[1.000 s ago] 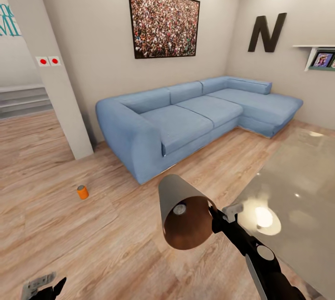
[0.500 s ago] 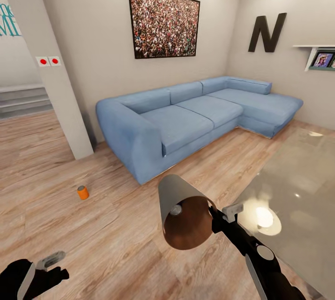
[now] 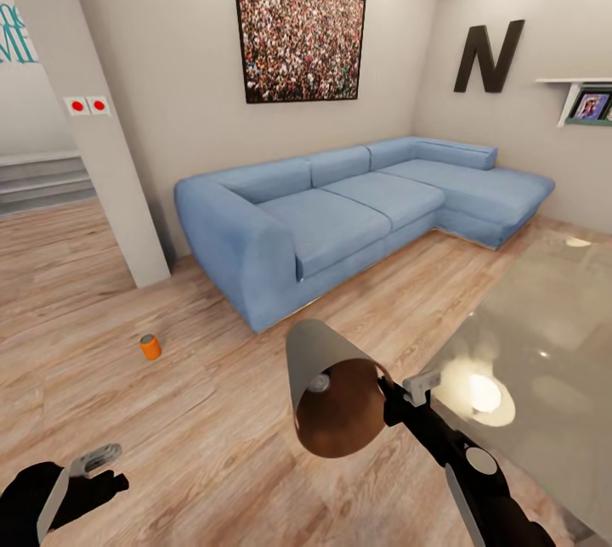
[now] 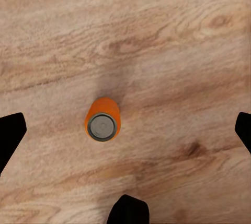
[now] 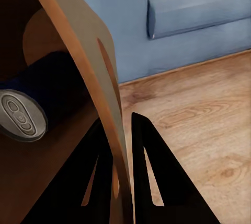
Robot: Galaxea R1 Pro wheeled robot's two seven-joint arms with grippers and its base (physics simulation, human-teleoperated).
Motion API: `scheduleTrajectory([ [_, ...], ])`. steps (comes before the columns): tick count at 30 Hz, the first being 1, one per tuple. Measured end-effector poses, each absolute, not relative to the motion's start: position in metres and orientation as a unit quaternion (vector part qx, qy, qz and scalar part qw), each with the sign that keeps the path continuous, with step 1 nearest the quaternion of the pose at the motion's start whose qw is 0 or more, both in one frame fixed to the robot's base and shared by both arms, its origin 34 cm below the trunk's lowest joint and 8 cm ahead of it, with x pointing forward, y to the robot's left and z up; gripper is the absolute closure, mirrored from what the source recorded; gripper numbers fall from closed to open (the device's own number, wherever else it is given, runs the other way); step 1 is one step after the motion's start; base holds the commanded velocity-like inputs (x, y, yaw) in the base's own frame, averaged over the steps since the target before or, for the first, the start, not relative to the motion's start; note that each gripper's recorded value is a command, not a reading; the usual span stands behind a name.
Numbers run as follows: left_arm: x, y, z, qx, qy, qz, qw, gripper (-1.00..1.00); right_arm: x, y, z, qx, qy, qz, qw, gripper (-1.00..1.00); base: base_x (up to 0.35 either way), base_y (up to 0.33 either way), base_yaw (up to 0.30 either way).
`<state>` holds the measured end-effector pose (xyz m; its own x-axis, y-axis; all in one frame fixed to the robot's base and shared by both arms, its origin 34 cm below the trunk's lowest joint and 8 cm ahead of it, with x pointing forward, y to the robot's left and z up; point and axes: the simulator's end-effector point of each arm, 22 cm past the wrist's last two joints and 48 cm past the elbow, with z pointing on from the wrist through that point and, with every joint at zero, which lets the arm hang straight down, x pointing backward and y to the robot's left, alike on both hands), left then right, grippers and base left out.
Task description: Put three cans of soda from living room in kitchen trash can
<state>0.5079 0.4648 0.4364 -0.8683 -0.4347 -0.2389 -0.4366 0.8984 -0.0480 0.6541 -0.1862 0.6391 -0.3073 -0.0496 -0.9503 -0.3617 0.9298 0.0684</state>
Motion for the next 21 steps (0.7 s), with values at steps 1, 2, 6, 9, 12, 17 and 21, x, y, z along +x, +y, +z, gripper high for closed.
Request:
scheduleTrajectory([
  [1, 0.513, 0.466, 0.437, -0.224, 0.965, 0.005, 0.133, -1.0, 0.654, -0.185, 0.637, -0.13, 0.797, 0.136, 0.574, 1.0, 0.0, 0.0, 0.0],
  [2, 0.518, 0.467, 0.437, -0.224, 0.965, 0.005, 0.138, -1.0, 0.653, -0.185, 0.635, -0.13, 0.797, 0.137, 0.574, 1.0, 0.0, 0.0, 0.0],
  [6, 0.563, 0.468, 0.453, -0.222, 0.959, 0.002, 0.175, -1.0, 0.652, -0.184, 0.629, -0.131, 0.796, 0.137, 0.575, 1.0, 0.0, 0.0, 0.0],
  [9, 0.587, 0.461, 0.455, -0.224, 0.958, -0.01, 0.178, -1.0, 0.652, -0.184, 0.624, -0.131, 0.795, 0.136, 0.576, 1.0, 0.0, 0.0, 0.0],
  [12, 0.585, 0.448, 0.439, -0.229, 0.961, -0.022, 0.156, -1.0, 0.656, -0.185, 0.624, -0.13, 0.792, 0.134, 0.582, 1.0, 0.0, 0.0, 0.0],
  [17, 0.583, 0.441, 0.418, -0.228, 0.961, -0.024, 0.157, -1.0, 0.67, -0.191, 0.63, -0.12, 0.783, 0.122, 0.598, 1.0, 0.0, 0.0, 0.0],
  [21, 0.581, 0.441, 0.406, -0.227, 0.96, -0.022, 0.16, -1.0, 0.676, -0.182, 0.63, -0.117, 0.778, 0.125, 0.605, 1.0, 0.0, 0.0, 0.0],
])
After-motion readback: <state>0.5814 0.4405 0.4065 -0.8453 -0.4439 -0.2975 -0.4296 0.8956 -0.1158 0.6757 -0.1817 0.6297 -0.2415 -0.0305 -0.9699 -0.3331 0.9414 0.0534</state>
